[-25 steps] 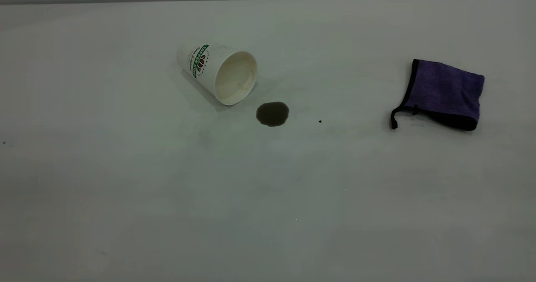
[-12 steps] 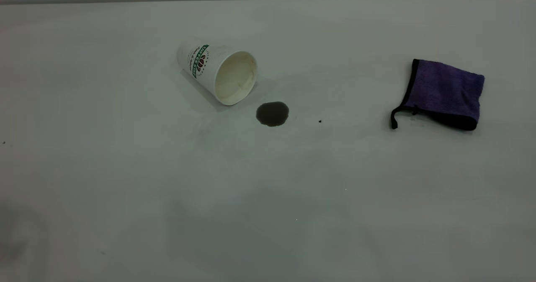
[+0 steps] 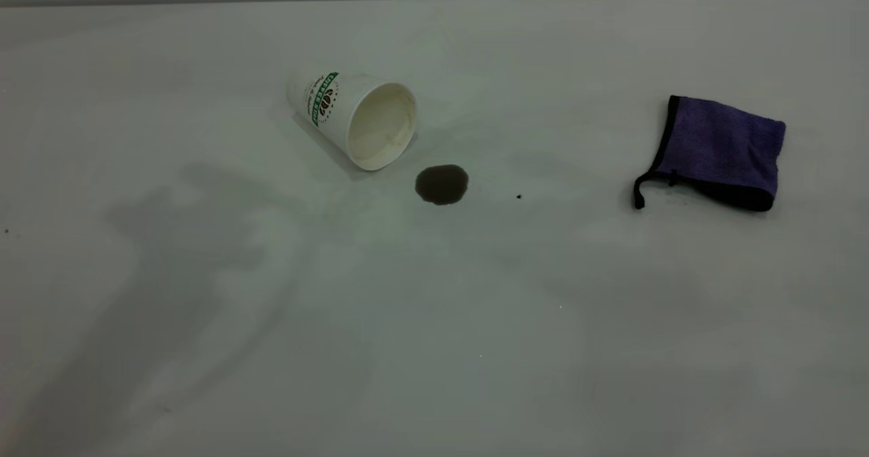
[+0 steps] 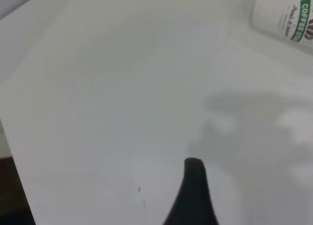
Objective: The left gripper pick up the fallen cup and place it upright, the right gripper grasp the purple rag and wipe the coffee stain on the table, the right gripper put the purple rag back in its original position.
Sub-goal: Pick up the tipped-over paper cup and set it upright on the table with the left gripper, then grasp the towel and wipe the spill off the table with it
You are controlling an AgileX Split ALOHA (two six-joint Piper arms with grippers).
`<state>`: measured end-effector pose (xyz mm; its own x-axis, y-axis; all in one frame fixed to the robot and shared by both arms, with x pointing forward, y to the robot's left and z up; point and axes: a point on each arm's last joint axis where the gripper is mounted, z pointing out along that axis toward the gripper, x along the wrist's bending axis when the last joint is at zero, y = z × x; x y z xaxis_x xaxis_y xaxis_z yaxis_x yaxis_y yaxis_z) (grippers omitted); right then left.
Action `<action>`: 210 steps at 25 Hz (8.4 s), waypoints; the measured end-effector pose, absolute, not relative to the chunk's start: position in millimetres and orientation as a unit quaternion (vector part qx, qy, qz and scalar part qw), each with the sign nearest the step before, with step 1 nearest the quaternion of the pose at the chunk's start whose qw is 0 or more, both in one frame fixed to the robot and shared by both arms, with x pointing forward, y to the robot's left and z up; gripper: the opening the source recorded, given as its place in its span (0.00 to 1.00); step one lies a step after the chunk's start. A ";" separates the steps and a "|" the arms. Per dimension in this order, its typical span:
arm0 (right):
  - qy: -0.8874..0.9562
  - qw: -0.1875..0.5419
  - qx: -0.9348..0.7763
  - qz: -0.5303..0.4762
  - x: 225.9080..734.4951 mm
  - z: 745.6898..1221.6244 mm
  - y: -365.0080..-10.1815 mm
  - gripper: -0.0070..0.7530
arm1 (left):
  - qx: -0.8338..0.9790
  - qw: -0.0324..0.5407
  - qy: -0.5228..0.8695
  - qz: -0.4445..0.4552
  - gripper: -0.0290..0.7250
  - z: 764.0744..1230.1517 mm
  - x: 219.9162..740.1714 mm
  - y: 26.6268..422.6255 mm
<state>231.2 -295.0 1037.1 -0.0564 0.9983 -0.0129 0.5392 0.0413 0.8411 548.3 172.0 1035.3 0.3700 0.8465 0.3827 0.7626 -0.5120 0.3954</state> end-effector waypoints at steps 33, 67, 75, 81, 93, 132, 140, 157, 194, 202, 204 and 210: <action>0.640 0.333 0.601 0.344 231.2 1037.1 -295.0 0.32 | 0.863 -0.072 0.269 0.422 0.71 790.5 629.8 44.0; 0.640 0.333 0.601 0.344 231.2 1037.1 -295.0 0.32 | 0.821 0.167 0.545 0.014 0.06 904.1 741.0 186.2; 0.640 0.333 0.601 0.344 231.2 1037.1 -295.0 0.32 | 0.817 0.165 0.552 -0.008 0.16 870.1 742.9 184.4; 0.640 0.333 0.601 0.344 231.2 1037.1 -295.0 0.32 | 0.821 0.168 0.546 -0.007 0.54 865.7 744.0 183.8; 0.640 0.333 0.601 0.344 231.2 1037.1 -295.0 0.32 | 0.856 0.200 0.473 0.058 0.94 1024.6 735.4 187.1; 0.640 0.333 0.601 0.344 231.2 1037.1 -295.0 0.32 | 0.759 0.060 0.644 0.071 0.72 1050.4 353.0 283.7; 0.640 0.333 0.601 0.344 231.2 1037.1 -295.0 0.32 | 0.700 0.149 0.676 0.173 0.72 1040.6 285.8 303.3; 0.640 0.333 0.601 0.344 231.2 1037.1 -295.0 0.32 | 0.629 0.300 0.643 0.317 0.72 1034.9 222.2 307.9; 0.631 0.354 0.596 0.349 235.8 1049.1 -297.0 0.32 | 0.634 0.298 0.638 0.320 0.72 1034.8 221.9 307.9; 0.660 0.295 0.636 0.271 338.4 1093.4 -300.2 0.48 | 0.634 0.298 0.638 0.320 0.72 1034.8 221.9 307.9; 0.671 0.272 0.644 0.248 376.8 1092.7 -300.1 0.61 | 0.634 0.298 0.638 0.320 0.72 1034.8 221.9 307.9; 0.720 0.207 0.639 0.175 488.7 1061.9 -299.4 0.95 | 0.634 0.298 0.638 0.320 0.72 1034.8 221.9 307.9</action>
<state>488.7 -299.4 1061.9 -0.0985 0.9924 -0.0739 0.8475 0.1225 0.5165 221.9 307.9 1034.8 -0.0181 0.9995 0.0260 0.6184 -0.0092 0.7858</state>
